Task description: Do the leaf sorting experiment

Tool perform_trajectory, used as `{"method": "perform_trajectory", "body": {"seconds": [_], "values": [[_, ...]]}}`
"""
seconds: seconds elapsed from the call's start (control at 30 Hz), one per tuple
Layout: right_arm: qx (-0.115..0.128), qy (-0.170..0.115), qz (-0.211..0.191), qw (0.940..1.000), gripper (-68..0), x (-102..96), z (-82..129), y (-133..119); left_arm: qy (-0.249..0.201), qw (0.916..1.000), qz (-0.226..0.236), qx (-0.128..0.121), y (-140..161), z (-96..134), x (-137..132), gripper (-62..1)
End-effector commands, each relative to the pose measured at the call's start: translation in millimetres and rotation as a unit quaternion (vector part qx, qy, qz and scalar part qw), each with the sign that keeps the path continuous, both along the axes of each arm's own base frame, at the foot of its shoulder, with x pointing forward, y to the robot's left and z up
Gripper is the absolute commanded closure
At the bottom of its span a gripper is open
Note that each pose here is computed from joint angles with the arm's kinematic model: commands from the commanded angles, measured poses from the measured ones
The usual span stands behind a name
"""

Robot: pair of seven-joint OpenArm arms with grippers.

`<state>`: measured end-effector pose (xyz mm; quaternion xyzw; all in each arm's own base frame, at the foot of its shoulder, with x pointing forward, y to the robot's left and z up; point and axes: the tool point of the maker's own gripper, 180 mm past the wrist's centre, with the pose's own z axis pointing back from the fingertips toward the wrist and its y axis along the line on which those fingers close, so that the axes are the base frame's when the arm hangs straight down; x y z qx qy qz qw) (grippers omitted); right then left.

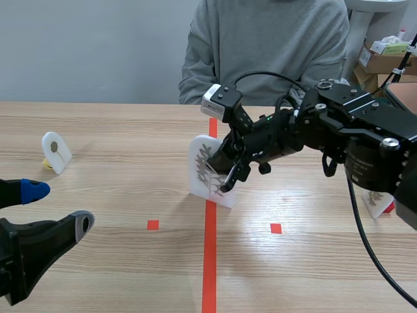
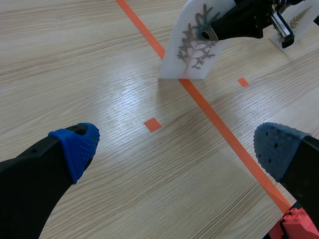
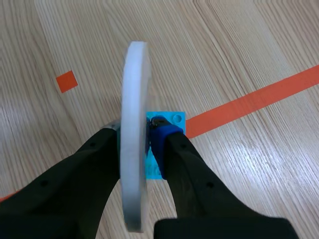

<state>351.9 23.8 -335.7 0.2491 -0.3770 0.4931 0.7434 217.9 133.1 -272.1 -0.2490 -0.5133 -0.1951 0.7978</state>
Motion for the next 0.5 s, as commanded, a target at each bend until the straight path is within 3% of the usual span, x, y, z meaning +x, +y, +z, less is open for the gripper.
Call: {"method": "perform_trajectory", "body": {"seconds": [0.0,0.2,0.3,0.4,0.47], "values": [[0.009,-0.011,0.003,0.9999,-6.3,3.2,9,0,-0.016,0.9998,-0.001,-0.01,-4,10,3,-62.3],[0.013,-0.006,0.002,0.9999,-3.5,-0.6,6,1,-0.016,0.9998,-0.001,-0.01,-4,10,3,-62.3],[0.017,-0.012,-0.01,0.9997,-1.6,6.8,13,-5,-0.016,0.9998,-0.001,-0.01,-4,10,3,-62.3],[0.028,-0.015,-0.048,0.9983,-1.1,20.2,27,-21,-0.016,0.9998,-0.001,-0.01,-4,10,3,-62.3],[0.037,-0.022,-0.113,0.9926,-1.1,36.7,36,-45,-0.016,0.9998,-0.001,-0.01,-4,10,3,-62.3]]}}
